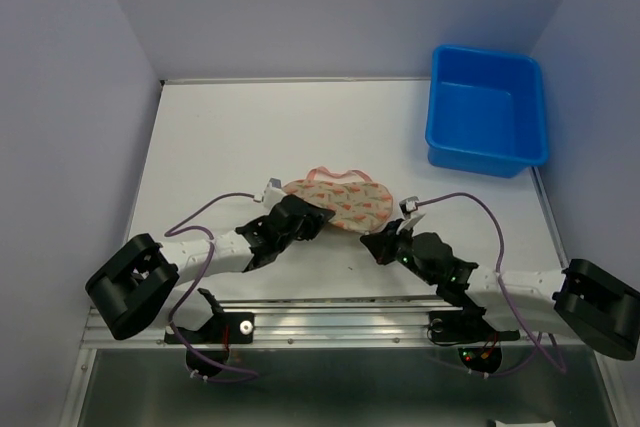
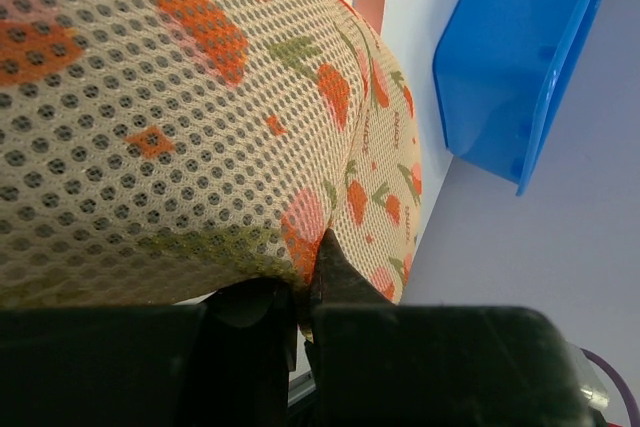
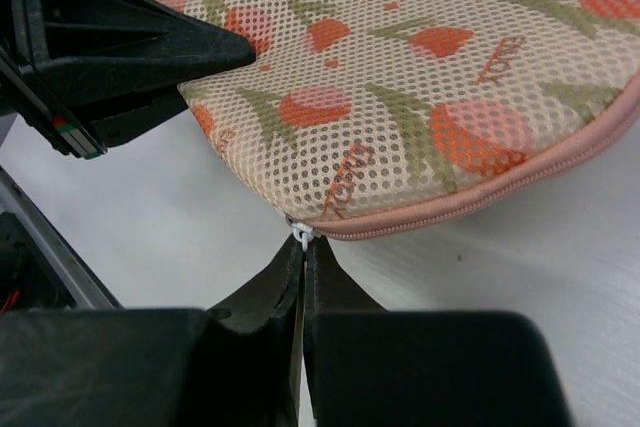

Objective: Unzip the laundry bag and remove the bra

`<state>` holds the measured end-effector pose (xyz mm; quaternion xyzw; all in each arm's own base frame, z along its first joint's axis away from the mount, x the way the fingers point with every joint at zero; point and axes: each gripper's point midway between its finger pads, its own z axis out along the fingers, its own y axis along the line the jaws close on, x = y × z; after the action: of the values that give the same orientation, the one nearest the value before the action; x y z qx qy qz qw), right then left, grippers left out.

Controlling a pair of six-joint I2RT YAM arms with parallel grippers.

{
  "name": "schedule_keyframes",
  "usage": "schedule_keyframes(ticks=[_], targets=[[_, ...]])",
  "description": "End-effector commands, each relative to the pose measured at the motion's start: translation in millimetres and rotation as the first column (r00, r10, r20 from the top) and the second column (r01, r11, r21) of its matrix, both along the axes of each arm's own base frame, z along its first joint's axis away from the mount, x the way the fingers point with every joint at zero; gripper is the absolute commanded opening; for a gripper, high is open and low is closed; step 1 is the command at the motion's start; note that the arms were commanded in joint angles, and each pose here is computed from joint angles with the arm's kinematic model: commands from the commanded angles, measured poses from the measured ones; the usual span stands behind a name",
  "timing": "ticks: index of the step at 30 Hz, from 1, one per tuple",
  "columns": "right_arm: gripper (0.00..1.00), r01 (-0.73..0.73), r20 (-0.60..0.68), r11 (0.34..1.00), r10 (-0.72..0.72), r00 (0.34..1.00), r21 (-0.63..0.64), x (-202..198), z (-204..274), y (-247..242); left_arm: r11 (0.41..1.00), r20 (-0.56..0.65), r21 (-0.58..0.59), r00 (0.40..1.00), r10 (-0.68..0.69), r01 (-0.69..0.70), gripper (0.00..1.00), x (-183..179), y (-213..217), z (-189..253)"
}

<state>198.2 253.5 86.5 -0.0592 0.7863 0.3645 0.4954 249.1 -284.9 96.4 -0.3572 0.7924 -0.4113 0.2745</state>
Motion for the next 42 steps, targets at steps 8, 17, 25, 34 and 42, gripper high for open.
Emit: schedule_keyframes(ticks=[8,17,25,34,42], targets=[[0.01,0.152,-0.095,0.985,-0.160,0.983,-0.084,-11,-17,-51,0.990,0.056,0.139,0.998,0.026,-0.033,0.02,8,54,-25],[0.01,-0.011,-0.191,0.991,-0.015,0.981,-0.134,-32,-11,-30,0.930,0.101,0.366,0.992,-0.071,0.030,0.03,48,102,-39],[0.01,-0.229,-0.263,0.967,0.193,0.945,-0.113,-37,-13,32,0.900,0.165,0.421,0.966,-0.200,0.114,0.55,80,82,1],[0.01,-0.207,-0.259,0.975,0.179,0.949,-0.083,-15,-9,67,0.940,0.112,0.314,0.978,-0.176,0.134,0.99,21,87,-6],[0.01,-0.160,-0.221,0.987,0.149,0.964,-0.030,0,7,84,0.964,0.065,0.209,0.982,-0.179,0.162,0.98,-34,60,-30]])
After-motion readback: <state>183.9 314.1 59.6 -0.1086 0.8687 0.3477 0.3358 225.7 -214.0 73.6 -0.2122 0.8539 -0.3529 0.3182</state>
